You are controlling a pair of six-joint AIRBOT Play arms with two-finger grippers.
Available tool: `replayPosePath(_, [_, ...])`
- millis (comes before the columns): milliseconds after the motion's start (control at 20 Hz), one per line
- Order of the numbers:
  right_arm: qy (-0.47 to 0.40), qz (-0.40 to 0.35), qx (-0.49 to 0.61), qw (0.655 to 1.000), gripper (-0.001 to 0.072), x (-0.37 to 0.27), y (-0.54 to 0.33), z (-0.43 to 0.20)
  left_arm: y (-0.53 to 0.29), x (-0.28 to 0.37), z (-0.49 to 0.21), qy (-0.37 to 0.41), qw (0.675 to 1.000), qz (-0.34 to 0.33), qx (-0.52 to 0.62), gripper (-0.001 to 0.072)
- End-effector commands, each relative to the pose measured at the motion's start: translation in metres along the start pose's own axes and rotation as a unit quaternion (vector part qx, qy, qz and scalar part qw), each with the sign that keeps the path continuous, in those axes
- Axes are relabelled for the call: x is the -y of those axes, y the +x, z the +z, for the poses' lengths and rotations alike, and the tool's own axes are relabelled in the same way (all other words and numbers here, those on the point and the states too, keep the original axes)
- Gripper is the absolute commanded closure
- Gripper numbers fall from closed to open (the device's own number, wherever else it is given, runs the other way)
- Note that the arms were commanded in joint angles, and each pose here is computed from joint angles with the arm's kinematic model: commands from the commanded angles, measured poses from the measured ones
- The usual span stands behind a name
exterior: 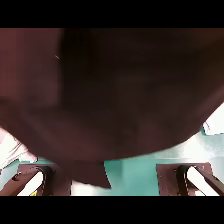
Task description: Fold the shirts.
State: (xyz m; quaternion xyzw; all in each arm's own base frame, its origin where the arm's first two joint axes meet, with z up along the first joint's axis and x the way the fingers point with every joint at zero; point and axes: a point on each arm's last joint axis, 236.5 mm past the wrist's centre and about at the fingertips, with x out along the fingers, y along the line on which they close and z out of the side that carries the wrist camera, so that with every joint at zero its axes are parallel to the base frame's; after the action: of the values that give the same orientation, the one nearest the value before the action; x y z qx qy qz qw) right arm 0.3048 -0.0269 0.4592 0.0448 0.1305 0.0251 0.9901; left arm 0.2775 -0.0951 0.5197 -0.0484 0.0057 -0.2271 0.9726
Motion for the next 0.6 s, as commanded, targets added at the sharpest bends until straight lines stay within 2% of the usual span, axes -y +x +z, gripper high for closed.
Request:
replayPosePath(0, [0.087, 0.013, -0.208, 0.974, 0.0698, 0.04, 0.072, -0.113, 0.064, -0.05, -0.139, -0.106, 0.972, -0.006, -0.21, 0.0684])
replayPosePath(150, [0.178, 0.03, -0.369, 0.912, 0.0698, 0.063, 0.122, -0.219, 0.104, -0.089, -0.271, -0.205, 0.911, -0.005, -0.358, 0.0684])
replayPosePath(300, [0.221, 0.044, -0.447, 0.865, 0.0698, 0.07, 0.168, -0.29, 0.136, -0.124, -0.366, -0.273, 0.865, 0.015, -0.421, 0.0683])
replayPosePath(400, [0.232, 0.048, -0.463, 0.854, 0.0698, 0.07, 0.204, -0.323, 0.167, -0.148, -0.401, -0.294, 0.863, 0.027, -0.41, 0.0683])
replayPosePath(550, [0.222, 0.032, -0.43, 0.875, 0.0698, 0.072, 0.266, -0.347, 0.212, -0.17, -0.412, -0.322, 0.883, 0.021, -0.341, 0.0683])
